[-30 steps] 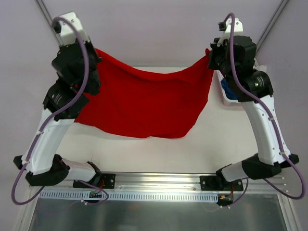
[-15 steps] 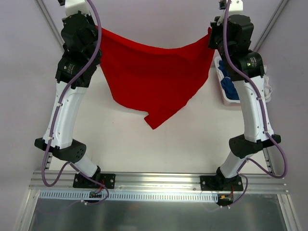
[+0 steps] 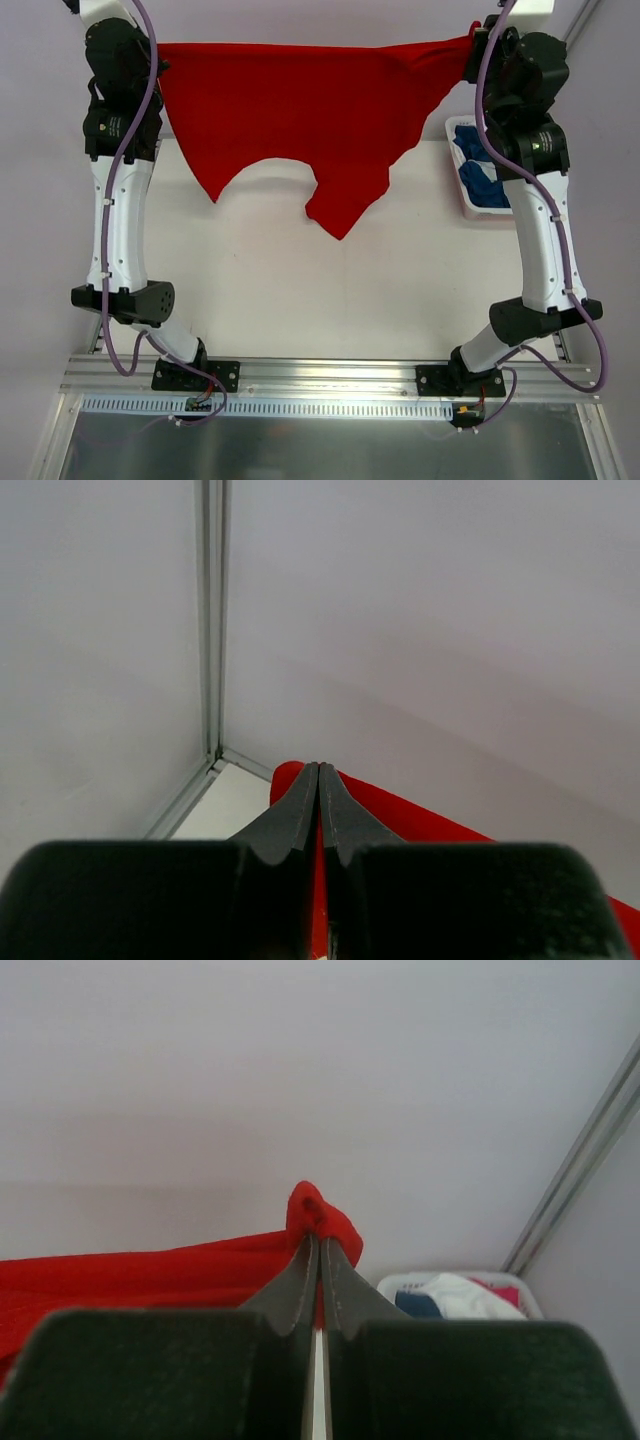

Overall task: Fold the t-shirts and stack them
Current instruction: Flatten out the tshirt

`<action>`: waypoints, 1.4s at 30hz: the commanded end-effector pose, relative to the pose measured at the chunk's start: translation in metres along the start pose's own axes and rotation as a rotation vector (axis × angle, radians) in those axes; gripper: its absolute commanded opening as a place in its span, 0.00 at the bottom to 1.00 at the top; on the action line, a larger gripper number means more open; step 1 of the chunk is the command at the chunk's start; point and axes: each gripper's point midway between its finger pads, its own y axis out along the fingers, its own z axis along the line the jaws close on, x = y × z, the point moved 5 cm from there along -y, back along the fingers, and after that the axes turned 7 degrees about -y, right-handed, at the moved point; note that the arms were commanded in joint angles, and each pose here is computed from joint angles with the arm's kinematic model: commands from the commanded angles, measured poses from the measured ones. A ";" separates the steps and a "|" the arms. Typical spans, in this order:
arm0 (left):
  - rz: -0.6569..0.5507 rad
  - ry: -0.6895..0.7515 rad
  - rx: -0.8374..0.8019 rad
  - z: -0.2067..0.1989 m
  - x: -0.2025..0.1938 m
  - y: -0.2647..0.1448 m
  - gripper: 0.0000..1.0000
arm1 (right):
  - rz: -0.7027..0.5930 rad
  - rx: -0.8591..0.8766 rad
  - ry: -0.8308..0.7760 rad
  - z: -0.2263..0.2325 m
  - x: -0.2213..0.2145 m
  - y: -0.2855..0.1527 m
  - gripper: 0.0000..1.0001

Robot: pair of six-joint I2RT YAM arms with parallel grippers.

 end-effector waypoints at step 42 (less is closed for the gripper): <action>-0.005 -0.069 -0.067 -0.010 -0.068 0.139 0.00 | -0.159 -0.099 -0.045 -0.001 -0.013 0.097 0.00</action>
